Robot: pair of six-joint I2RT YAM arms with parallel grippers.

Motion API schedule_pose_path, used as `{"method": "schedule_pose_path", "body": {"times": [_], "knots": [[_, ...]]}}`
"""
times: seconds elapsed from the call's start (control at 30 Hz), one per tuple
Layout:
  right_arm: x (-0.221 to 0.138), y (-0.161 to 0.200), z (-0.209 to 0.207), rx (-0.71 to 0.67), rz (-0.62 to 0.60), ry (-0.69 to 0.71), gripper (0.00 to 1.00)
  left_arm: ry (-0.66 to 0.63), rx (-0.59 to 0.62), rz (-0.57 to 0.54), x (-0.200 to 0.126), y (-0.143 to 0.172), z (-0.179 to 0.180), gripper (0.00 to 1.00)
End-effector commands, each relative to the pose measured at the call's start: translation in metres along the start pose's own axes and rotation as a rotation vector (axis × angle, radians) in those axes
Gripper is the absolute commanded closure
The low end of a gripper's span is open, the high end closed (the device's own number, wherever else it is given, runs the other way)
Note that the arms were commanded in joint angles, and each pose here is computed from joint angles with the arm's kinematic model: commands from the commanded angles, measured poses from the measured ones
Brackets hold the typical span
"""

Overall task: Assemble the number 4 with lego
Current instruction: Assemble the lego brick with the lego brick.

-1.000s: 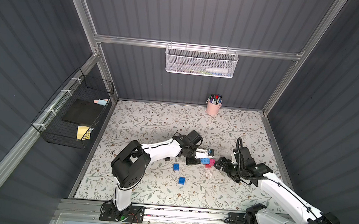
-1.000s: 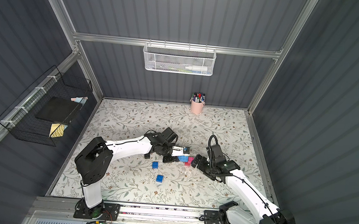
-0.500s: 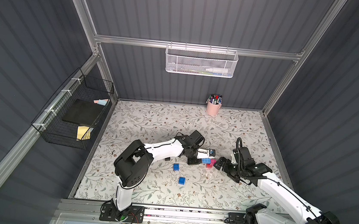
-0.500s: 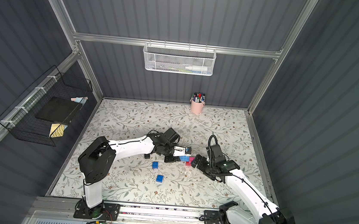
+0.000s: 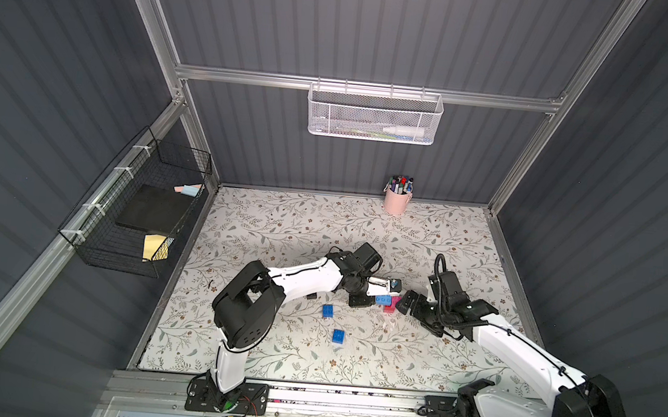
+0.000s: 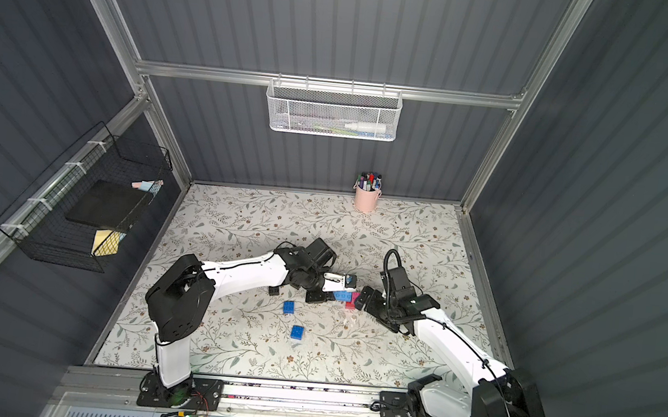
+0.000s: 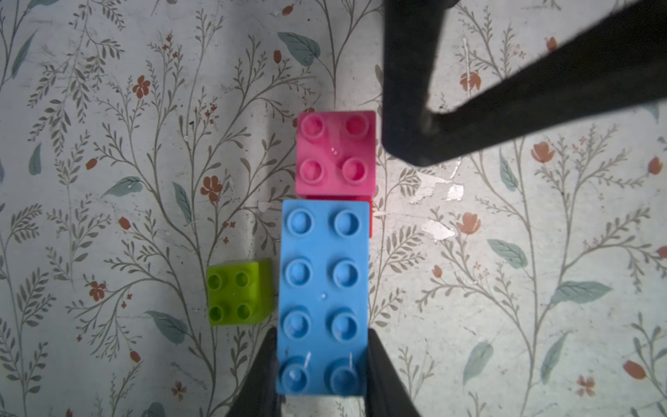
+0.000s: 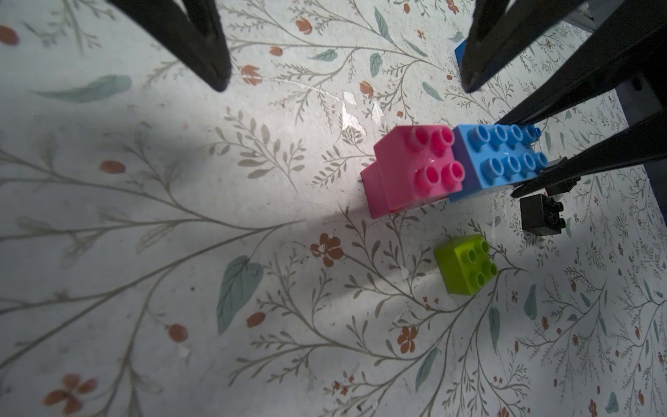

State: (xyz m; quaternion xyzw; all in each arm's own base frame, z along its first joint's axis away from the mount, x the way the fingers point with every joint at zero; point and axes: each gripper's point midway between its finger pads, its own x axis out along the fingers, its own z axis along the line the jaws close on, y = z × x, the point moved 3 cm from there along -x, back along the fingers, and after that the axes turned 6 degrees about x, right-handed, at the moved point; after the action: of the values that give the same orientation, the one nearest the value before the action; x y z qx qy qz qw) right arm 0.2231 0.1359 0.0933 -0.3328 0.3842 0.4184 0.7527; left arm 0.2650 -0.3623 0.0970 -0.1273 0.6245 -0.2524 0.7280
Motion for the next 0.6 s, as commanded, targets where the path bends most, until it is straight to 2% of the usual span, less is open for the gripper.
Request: {"method": "schedule_pose_path", "body": {"times": [0.0, 0.57], "knots": [[0.002, -0.008, 0.013, -0.022, -0.028, -0.060, 0.01, 0.039, 0.007, 0.021, 0.006, 0.002, -0.006, 1.00], [0.012, -0.006, 0.011, -0.003, -0.012, -0.125, 0.01, 0.104, -0.015, -0.020, 0.005, -0.006, -0.014, 1.00]]}}
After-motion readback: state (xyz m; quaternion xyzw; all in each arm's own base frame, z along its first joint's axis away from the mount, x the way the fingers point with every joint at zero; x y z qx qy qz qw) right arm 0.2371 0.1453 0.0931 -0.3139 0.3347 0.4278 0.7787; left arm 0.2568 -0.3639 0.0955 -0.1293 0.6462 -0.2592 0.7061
